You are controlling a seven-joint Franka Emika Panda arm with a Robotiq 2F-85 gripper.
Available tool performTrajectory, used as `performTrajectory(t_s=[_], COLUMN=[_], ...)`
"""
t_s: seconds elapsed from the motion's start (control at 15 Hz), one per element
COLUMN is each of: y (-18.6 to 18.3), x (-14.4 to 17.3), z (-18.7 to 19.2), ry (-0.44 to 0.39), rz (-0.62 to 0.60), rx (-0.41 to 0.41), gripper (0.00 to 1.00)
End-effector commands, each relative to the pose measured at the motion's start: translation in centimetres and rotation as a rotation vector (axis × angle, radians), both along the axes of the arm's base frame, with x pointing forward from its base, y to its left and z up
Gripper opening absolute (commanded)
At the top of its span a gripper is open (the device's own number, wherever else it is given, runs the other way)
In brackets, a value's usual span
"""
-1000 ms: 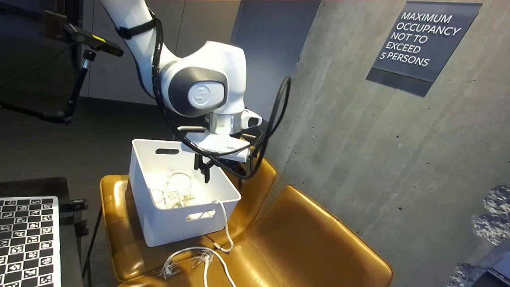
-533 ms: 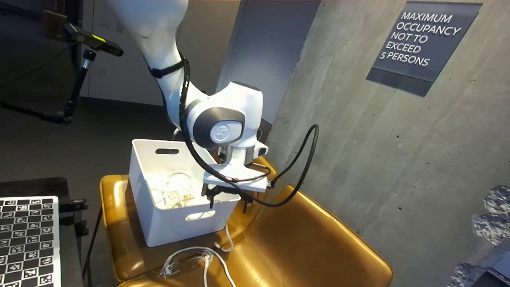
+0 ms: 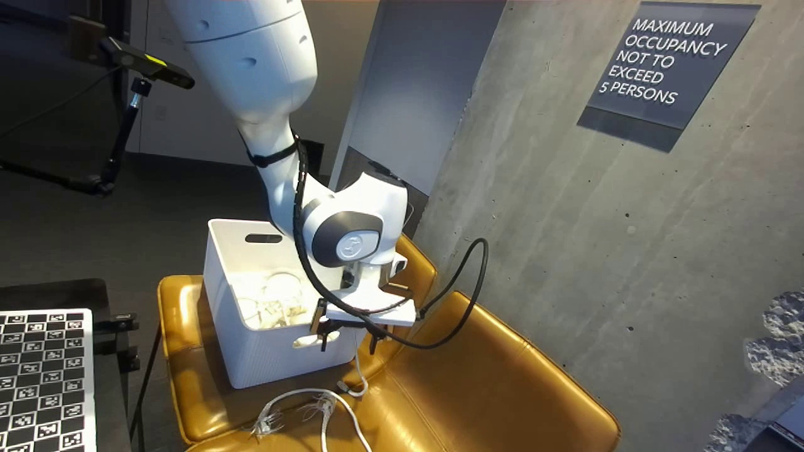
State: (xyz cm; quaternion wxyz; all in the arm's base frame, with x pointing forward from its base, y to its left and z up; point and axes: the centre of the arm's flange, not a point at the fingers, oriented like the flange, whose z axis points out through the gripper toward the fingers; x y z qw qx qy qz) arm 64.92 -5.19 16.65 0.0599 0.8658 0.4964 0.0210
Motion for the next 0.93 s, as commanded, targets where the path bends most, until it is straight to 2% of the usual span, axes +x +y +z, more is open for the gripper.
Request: performTrajectory(t_s=[0.0, 0.2, 0.27, 0.33, 0.87], y=[0.9, 1.5, 1.5, 1.5, 0.6], x=[2.3, 2.9, 3.0, 3.1, 2.7], z=[-1.5, -2.0, -2.4, -2.7, -3.7], ry=[0.001, -0.001, 0.000, 0.001, 0.022], rz=[0.074, 0.100, 0.103, 0.106, 0.092], rx=[-0.030, -0.041, -0.041, -0.040, -0.033], gripper=[1.00, 1.00, 0.91, 0.74, 0.12])
